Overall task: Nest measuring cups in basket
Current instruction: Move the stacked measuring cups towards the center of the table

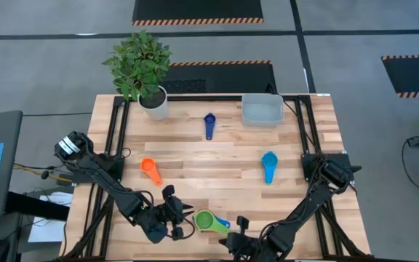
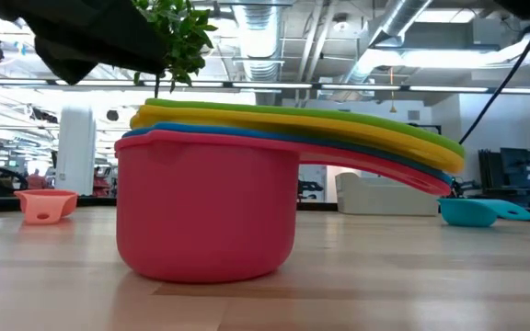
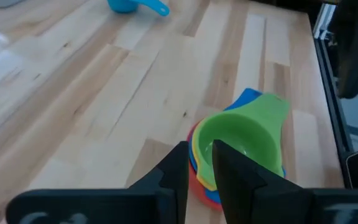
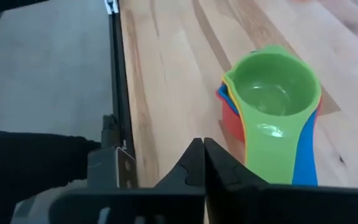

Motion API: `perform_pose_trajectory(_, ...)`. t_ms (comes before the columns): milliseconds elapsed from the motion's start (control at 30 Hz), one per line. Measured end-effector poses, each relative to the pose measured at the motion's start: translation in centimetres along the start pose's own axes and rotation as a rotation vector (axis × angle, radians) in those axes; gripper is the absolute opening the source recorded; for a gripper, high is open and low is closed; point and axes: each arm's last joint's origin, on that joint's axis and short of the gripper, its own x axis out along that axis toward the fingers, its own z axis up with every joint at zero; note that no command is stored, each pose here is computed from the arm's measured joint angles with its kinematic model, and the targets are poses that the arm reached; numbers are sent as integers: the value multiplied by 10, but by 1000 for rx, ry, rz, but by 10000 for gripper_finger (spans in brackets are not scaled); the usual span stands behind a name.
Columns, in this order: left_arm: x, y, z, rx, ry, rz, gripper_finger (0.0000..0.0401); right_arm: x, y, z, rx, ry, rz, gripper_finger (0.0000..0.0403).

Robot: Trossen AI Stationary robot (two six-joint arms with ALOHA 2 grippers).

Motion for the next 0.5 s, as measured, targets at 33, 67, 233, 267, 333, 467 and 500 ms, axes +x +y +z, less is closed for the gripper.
perform_pose_trajectory(33, -1, 0, 0, -1, -2, 0, 61, 0, 0, 0, 0, 2, 0, 12)
perform_pose_trajectory(67, -2, -2, -1, -4, -10, -2, 61, -1, 1, -1, 2, 2, 5, 14)
perform_pose_trajectory(233, -3, -3, -1, -8, -19, -9, 61, 0, 5, 2, 37, 24, 75, 9)
perform_pose_trajectory(267, -4, -4, -1, -8, -20, -11, 61, 3, 6, 2, 53, 29, 102, 6)
perform_pose_trajectory(333, -5, -5, -2, -6, -19, -14, 61, 10, 9, 2, 64, 33, 150, 5)
perform_pose_trajectory(467, -6, -5, -3, 1, -12, -20, 61, 26, 13, -4, 68, 46, 224, 9)
perform_pose_trajectory(500, -6, -6, -3, 3, -11, -23, 61, 29, 14, -8, 63, 50, 228, 9)
